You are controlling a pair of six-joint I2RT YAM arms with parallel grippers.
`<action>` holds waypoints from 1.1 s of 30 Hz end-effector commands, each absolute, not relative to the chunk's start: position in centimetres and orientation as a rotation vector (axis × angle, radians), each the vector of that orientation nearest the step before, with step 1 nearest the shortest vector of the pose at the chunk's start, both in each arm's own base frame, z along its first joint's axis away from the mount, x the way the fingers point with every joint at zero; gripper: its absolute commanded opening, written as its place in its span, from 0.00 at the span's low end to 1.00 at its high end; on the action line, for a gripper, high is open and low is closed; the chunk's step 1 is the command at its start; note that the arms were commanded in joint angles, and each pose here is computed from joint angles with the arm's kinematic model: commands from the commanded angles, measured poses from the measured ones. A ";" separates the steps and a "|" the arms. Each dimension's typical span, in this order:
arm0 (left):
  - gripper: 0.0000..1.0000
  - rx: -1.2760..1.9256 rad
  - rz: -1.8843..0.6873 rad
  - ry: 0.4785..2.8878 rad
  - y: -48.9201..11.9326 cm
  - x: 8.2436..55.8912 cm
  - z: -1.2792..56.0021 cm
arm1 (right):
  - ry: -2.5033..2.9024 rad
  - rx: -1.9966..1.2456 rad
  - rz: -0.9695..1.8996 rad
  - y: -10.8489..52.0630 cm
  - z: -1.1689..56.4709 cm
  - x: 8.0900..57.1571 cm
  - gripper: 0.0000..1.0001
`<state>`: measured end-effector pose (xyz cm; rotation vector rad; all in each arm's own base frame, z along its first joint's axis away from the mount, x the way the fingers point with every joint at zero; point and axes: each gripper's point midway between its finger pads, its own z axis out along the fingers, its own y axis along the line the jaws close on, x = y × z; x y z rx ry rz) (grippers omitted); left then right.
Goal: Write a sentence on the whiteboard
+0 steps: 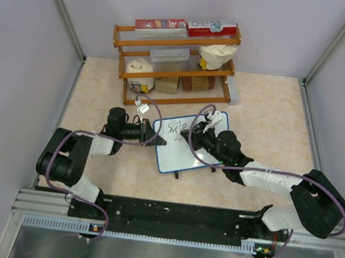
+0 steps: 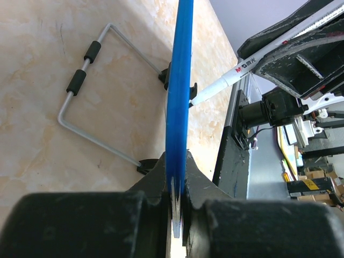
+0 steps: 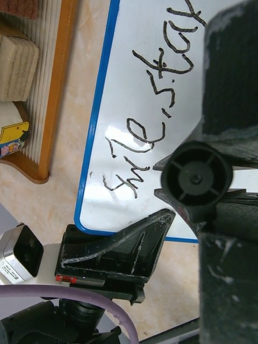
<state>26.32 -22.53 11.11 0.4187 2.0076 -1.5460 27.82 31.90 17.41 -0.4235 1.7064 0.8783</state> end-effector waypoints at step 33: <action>0.00 0.369 -1.451 2.054 -21.9 27.4 9.2 | 1.753 -0.435 0.895 31.6 16.3 25.9 0.00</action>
